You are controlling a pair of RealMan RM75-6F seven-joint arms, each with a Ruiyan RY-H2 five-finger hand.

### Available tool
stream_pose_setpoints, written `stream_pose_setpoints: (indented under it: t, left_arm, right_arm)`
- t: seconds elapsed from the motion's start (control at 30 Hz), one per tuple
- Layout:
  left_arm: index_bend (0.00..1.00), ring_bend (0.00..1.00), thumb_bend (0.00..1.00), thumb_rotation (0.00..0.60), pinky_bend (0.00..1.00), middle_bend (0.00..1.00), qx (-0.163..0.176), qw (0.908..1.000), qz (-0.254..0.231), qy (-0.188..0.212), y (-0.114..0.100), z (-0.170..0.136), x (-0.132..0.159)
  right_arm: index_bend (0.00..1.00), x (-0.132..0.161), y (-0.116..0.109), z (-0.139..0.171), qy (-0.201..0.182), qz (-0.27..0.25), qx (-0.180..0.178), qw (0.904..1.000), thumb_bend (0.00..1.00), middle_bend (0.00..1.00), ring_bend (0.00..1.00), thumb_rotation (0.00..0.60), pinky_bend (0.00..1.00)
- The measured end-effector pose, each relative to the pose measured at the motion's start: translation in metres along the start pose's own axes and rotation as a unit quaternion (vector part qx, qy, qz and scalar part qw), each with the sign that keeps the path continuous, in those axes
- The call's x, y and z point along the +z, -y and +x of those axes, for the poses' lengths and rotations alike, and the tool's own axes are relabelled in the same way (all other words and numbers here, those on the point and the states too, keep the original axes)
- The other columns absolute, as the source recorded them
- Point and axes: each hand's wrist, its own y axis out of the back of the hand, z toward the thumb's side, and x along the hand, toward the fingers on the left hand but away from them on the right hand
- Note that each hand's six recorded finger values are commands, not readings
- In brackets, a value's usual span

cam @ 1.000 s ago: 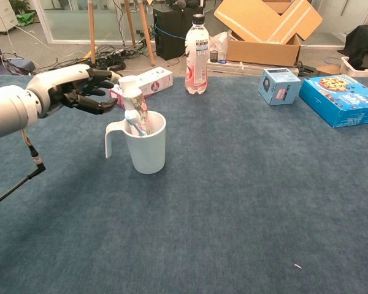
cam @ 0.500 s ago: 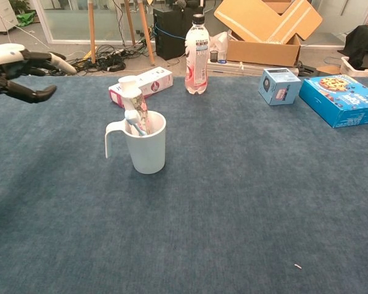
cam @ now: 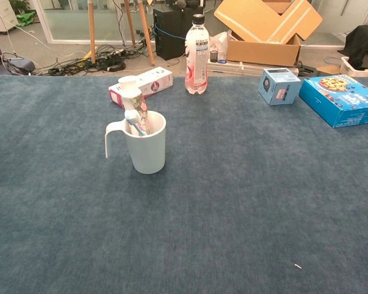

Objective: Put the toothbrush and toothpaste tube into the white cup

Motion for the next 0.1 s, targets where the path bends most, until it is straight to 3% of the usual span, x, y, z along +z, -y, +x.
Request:
stream_pose_setpoints:
  t: [0.1]
  left_arm:
    - [0.23,0.00,0.50,0.600,0.00,0.00,0.007,0.9993,0.037,0.000,-0.005,-0.024,-0.013]
  right_arm:
    - [0.25,0.000,0.003,0.003,0.007,-0.005,0.003,1.0000,0.20,0.30,0.34,0.600,0.47]
